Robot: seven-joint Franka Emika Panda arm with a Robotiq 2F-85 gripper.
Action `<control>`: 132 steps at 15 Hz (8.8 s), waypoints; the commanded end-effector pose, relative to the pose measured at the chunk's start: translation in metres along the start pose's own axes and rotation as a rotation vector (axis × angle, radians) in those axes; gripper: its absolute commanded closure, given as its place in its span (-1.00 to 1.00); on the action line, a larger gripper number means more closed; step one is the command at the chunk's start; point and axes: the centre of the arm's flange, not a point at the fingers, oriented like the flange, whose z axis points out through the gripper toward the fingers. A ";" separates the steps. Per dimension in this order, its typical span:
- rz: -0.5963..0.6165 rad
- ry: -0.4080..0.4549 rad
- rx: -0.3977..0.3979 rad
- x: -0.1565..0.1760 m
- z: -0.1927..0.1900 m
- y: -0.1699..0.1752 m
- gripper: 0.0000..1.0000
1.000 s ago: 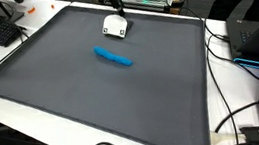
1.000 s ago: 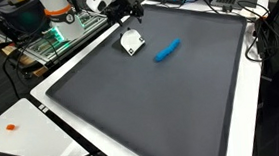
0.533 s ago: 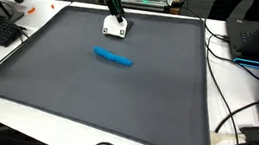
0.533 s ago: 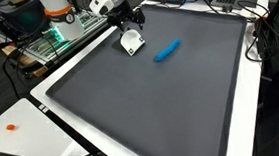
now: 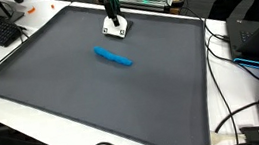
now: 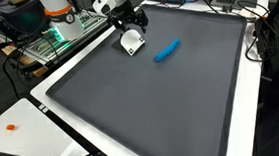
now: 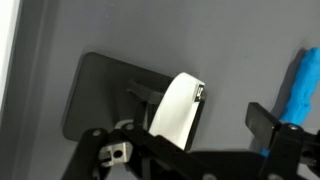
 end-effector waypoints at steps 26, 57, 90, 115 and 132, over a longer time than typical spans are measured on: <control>0.147 0.139 0.002 0.001 0.026 0.003 0.41; -0.600 0.057 -0.190 -0.052 -0.052 -0.115 0.98; -1.371 -0.030 -0.485 -0.055 0.070 -0.236 0.98; -1.364 -0.105 -0.487 -0.052 0.093 -0.191 0.98; -1.430 -0.156 -0.409 -0.081 0.044 -0.186 0.98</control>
